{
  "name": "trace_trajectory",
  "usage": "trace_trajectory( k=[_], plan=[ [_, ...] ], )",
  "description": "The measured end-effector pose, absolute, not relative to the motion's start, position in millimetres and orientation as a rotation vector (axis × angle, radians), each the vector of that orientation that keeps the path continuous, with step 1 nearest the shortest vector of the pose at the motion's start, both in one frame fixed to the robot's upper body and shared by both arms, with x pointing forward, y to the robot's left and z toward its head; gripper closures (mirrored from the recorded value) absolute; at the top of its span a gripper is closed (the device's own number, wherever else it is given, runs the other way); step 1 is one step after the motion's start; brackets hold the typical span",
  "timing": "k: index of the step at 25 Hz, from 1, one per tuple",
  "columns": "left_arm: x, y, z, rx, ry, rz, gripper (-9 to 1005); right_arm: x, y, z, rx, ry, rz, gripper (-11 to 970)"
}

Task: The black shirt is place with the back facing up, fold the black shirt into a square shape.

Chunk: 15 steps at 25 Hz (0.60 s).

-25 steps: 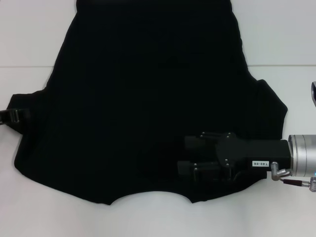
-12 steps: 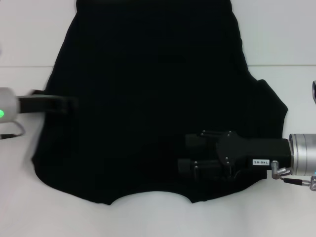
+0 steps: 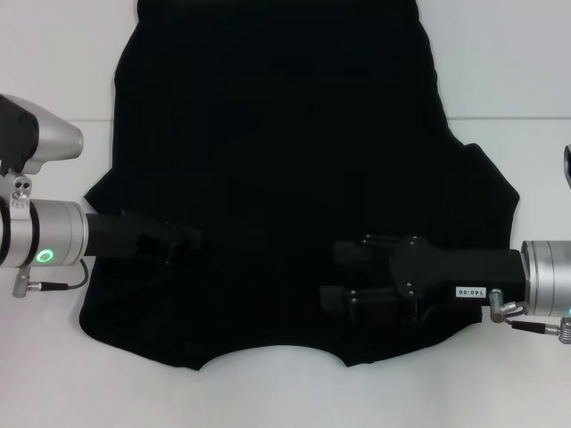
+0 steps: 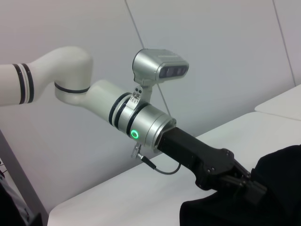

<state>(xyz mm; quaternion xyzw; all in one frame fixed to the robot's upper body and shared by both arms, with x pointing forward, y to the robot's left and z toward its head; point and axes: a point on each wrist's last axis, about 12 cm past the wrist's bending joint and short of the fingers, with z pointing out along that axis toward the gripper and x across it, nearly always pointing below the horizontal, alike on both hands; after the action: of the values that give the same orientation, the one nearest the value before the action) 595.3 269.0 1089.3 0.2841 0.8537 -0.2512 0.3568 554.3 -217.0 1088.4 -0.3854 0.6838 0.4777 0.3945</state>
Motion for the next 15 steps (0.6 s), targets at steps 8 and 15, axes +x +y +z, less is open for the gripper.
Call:
trace_trajectory(
  k=[8, 15],
  plan=[
    [600, 287, 1091, 0.504, 2.265, -0.627, 817, 557, -216, 1091, -0.986, 1.726, 1.204, 80],
    [606, 319, 1096, 0.106, 2.284, -0.62, 527, 558, -216, 1092, -0.974, 1.73, 1.208, 80]
  ],
)
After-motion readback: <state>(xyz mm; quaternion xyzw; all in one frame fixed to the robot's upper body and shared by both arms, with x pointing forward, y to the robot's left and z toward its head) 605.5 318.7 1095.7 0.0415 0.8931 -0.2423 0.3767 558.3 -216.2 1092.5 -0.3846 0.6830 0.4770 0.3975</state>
